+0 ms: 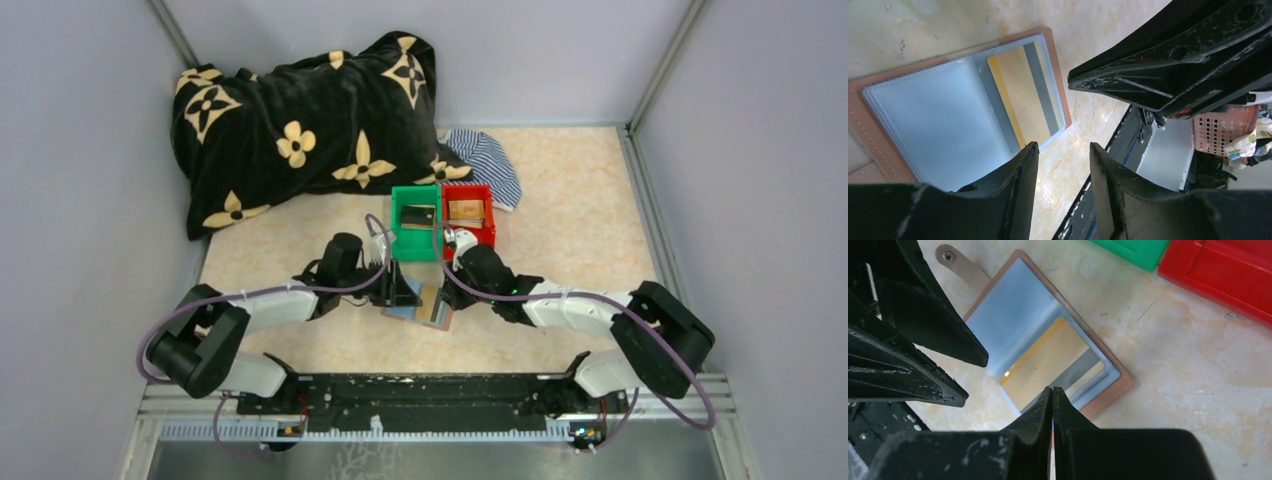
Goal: Take the credit cards out of the card holder
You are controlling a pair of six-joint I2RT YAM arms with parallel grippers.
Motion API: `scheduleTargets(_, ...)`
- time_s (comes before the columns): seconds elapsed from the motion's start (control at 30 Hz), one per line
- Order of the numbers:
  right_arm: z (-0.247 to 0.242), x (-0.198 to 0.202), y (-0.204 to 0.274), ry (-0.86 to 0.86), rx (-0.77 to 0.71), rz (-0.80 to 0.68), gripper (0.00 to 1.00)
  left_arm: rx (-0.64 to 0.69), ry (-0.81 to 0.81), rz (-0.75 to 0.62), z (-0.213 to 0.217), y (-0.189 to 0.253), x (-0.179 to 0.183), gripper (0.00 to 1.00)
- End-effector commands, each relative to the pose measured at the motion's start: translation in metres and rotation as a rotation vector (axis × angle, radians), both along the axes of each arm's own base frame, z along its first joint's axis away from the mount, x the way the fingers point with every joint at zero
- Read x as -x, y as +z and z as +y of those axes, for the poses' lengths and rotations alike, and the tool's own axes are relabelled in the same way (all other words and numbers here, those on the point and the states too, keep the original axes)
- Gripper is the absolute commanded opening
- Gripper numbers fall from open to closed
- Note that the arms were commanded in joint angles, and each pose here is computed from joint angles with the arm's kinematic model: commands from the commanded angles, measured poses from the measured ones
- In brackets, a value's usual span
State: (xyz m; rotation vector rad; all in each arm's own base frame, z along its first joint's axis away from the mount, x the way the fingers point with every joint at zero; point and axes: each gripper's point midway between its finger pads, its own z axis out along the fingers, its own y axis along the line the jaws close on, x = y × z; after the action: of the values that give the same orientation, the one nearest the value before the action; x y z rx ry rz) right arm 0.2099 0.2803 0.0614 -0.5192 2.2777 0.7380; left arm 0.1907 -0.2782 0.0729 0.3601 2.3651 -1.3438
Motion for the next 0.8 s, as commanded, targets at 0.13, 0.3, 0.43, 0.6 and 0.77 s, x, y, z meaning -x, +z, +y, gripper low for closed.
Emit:
scheduleTargets(0.13, 0.024, -0.005, -0.003, 0.048, -0.05, -0.009, 0.0, -0.025, 0.018, -0.018, 0.002, -0.026, -0.007, 0.48)
scheduleTargets(0.3, 0.022, -0.005, -0.012, 0.046, -0.033, 0.001, 0.0, -0.041, 0.02, 0.003, 0.001, -0.041, -0.008, 0.49)
scheduleTargets(0.43, 0.022, -0.002, -0.019, 0.046, -0.03, 0.017, 0.0, -0.047, 0.022, 0.015, 0.001, -0.049, -0.008, 0.49)
scheduleTargets(0.6, 0.02, 0.0, -0.025, 0.044, -0.025, 0.029, 0.0, -0.044, 0.021, 0.023, 0.001, -0.052, -0.007, 0.49)
scheduleTargets(0.77, 0.016, 0.002, -0.03, 0.038, -0.014, 0.039, 0.0, -0.024, 0.014, 0.033, -0.001, -0.05, -0.005, 0.35)
